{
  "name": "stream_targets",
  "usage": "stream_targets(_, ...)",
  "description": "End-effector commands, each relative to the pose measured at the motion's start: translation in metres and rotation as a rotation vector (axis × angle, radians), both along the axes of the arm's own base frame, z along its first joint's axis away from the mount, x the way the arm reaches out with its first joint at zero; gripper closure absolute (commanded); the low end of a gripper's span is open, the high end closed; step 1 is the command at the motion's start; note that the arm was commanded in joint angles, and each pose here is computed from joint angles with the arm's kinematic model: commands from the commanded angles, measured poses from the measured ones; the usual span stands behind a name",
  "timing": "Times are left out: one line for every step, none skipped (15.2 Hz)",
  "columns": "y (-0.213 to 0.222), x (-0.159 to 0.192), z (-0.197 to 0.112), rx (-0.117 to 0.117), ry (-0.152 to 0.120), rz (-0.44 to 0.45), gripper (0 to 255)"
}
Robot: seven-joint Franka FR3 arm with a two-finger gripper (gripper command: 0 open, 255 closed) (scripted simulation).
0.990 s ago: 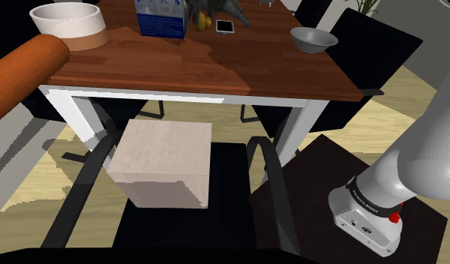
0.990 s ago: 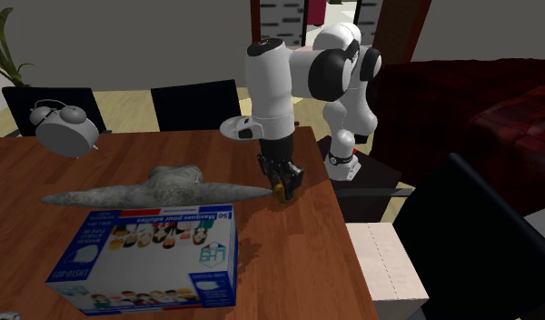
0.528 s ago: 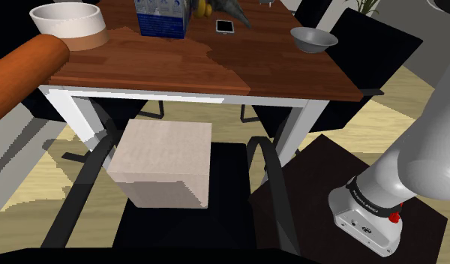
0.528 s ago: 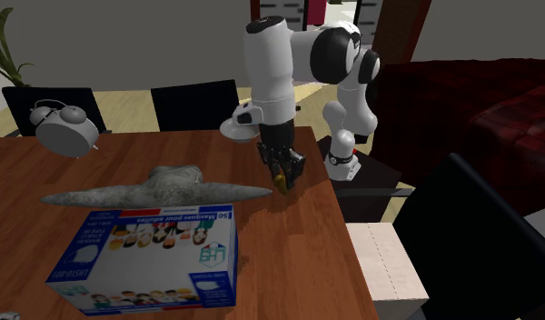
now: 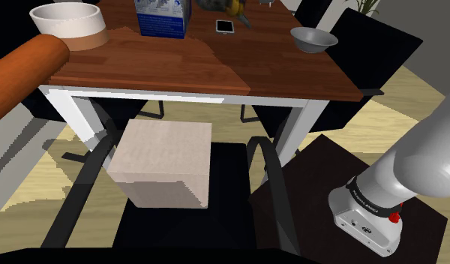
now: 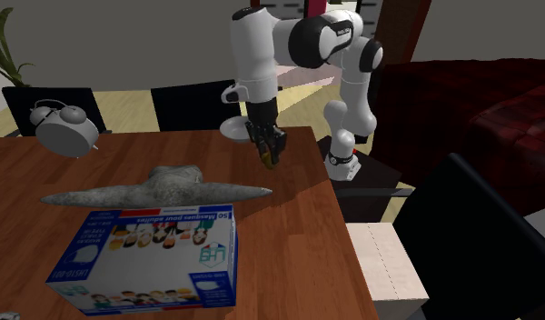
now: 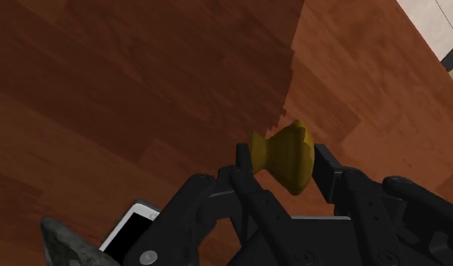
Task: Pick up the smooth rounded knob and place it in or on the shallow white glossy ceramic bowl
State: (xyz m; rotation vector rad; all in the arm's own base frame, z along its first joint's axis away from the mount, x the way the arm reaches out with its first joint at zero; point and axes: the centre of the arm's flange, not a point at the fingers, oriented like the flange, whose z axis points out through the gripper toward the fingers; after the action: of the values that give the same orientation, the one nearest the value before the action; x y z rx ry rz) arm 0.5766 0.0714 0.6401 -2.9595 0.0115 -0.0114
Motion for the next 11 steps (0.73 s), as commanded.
stream_targets(-0.022, -0.011, 0.001, 0.0, 0.0, 0.002, 255)
stream_targets(-0.034, -0.016, 0.001, 0.0, 0.0, 0.002, 255)
stream_targets(-0.046, -0.021, 0.001, 0.0, 0.0, 0.002, 255)
stream_targets(-0.059, -0.025, 0.001, 0.0, 0.0, 0.002, 255)
stream_targets(-0.071, -0.03, 0.002, 0.0, 0.0, 0.002, 255)
stream_targets(-0.083, -0.035, 0.002, 0.0, 0.0, 0.002, 255)
stream_targets(-0.095, -0.04, 0.002, 0.0, 0.0, 0.002, 255)
stream_targets(-0.108, -0.045, 0.002, 0.0, 0.0, 0.002, 255)
stream_targets(-0.12, -0.05, 0.002, 0.0, 0.0, 0.002, 255)
stream_targets(-0.132, -0.055, 0.002, 0.0, 0.0, 0.002, 255)
stream_targets(-0.144, -0.06, 0.002, 0.0, 0.0, 0.002, 255)
